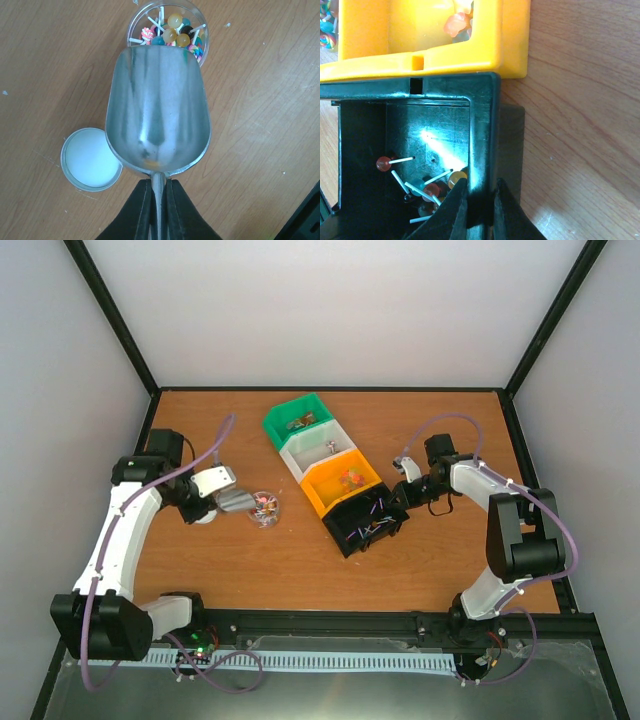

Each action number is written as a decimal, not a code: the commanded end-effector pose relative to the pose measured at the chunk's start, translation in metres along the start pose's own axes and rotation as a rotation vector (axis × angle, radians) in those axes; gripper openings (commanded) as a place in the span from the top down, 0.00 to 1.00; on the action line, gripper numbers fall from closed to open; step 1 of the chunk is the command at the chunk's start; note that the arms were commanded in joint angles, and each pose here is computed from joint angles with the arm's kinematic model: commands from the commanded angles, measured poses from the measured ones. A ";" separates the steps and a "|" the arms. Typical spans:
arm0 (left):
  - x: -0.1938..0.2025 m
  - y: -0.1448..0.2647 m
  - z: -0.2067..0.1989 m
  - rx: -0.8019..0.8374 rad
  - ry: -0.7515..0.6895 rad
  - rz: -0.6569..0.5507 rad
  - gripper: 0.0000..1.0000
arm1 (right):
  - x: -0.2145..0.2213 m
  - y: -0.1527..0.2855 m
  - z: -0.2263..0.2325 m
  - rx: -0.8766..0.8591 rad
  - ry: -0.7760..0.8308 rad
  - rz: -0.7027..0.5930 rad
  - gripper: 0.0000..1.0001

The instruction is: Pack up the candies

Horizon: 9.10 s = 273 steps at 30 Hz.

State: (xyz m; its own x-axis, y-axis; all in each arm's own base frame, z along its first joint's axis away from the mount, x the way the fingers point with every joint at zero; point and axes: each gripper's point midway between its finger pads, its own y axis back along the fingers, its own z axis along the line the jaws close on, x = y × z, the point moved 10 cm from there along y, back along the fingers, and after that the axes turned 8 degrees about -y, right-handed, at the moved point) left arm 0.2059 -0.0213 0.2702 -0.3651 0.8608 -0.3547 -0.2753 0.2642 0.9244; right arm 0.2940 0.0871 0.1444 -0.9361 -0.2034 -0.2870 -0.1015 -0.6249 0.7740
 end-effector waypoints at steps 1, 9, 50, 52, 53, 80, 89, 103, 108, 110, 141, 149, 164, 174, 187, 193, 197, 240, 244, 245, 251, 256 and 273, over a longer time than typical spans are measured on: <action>-0.007 0.015 -0.001 -0.019 -0.026 -0.045 0.99 | 0.003 -0.004 -0.003 0.019 0.015 0.026 0.96; -0.009 0.018 -0.002 -0.035 -0.038 -0.061 0.99 | 0.001 -0.002 -0.002 0.030 0.022 0.021 0.96; -0.229 -0.086 -0.137 0.051 -0.456 0.121 0.99 | 0.006 0.020 -0.009 0.004 -0.009 -0.044 0.97; -0.236 -0.099 -0.141 0.066 -0.466 0.171 0.99 | 0.005 0.020 -0.009 0.001 -0.011 -0.048 0.97; -0.239 -0.106 -0.141 0.072 -0.466 0.192 0.99 | 0.005 0.021 -0.009 -0.001 -0.011 -0.051 0.97; -0.245 -0.180 -0.123 0.347 -0.239 -0.506 0.99 | 0.005 0.023 -0.008 0.017 -0.005 -0.066 0.97; -0.224 -0.155 -0.109 0.296 -0.231 -0.573 0.99 | 0.005 0.023 -0.009 0.033 0.005 -0.061 0.97; -0.193 -0.143 -0.093 0.298 -0.206 -0.601 0.99 | 0.005 0.022 -0.010 0.040 0.004 -0.058 0.97; -0.184 -0.136 -0.081 0.363 -0.177 -0.648 0.99 | 0.005 0.022 -0.011 0.041 0.002 -0.056 0.97; -0.184 -0.132 -0.081 0.400 -0.193 -0.662 0.99 | 0.005 0.021 -0.012 0.040 0.000 -0.053 0.97; -0.014 -0.007 -0.020 0.150 0.022 -0.508 0.99 | 0.003 0.020 -0.014 0.071 0.005 -0.047 0.97; 0.027 -0.003 -0.009 0.115 0.080 -0.390 0.99 | 0.002 0.022 -0.013 0.067 0.009 -0.050 0.97; 0.039 -0.013 0.002 0.092 0.080 -0.209 0.99 | 0.001 0.023 -0.011 0.049 0.011 -0.049 0.97; 0.039 -0.014 0.008 0.097 0.086 -0.170 0.99 | 0.000 0.023 -0.011 0.045 0.012 -0.044 0.97; 0.033 -0.012 0.001 0.054 0.016 -0.145 0.99 | -0.001 0.022 -0.012 0.044 0.010 -0.039 0.97; 0.030 -0.001 0.000 -0.054 -0.076 -0.136 0.99 | -0.001 0.022 -0.012 0.047 0.010 -0.037 0.97; 0.028 0.007 -0.003 -0.099 -0.152 -0.132 0.99 | -0.002 0.022 -0.012 0.048 0.008 -0.034 0.97; 0.049 -0.121 0.155 -0.144 0.585 -0.214 0.90 | -0.020 0.107 -0.076 0.254 0.106 -0.038 0.46; 0.051 -0.121 0.148 -0.121 0.563 -0.201 0.83 | -0.027 0.124 -0.061 0.246 0.128 -0.075 0.28; 0.051 -0.121 0.147 -0.119 0.556 -0.201 0.82 | -0.029 0.129 -0.057 0.240 0.132 -0.088 0.24; 0.047 -0.111 0.139 -0.075 0.541 -0.214 0.74 | -0.041 0.155 -0.027 0.145 0.164 -0.195 0.06; 0.037 -0.091 0.126 -0.013 0.483 -0.274 0.63 | -0.047 0.171 -0.005 0.059 0.187 -0.284 0.04; -0.009 -0.115 0.080 0.386 0.386 -0.403 0.52 | -0.045 0.110 0.043 -0.162 0.241 -0.247 0.04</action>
State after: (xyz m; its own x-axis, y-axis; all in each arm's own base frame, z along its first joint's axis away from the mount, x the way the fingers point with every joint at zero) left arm 0.3061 -0.0137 0.1739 -0.6252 0.5147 -0.5867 -0.1830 0.6341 0.7513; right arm 0.3108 0.0526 0.2705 -0.7829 -0.2179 -0.5827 -0.2423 -0.7559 0.6081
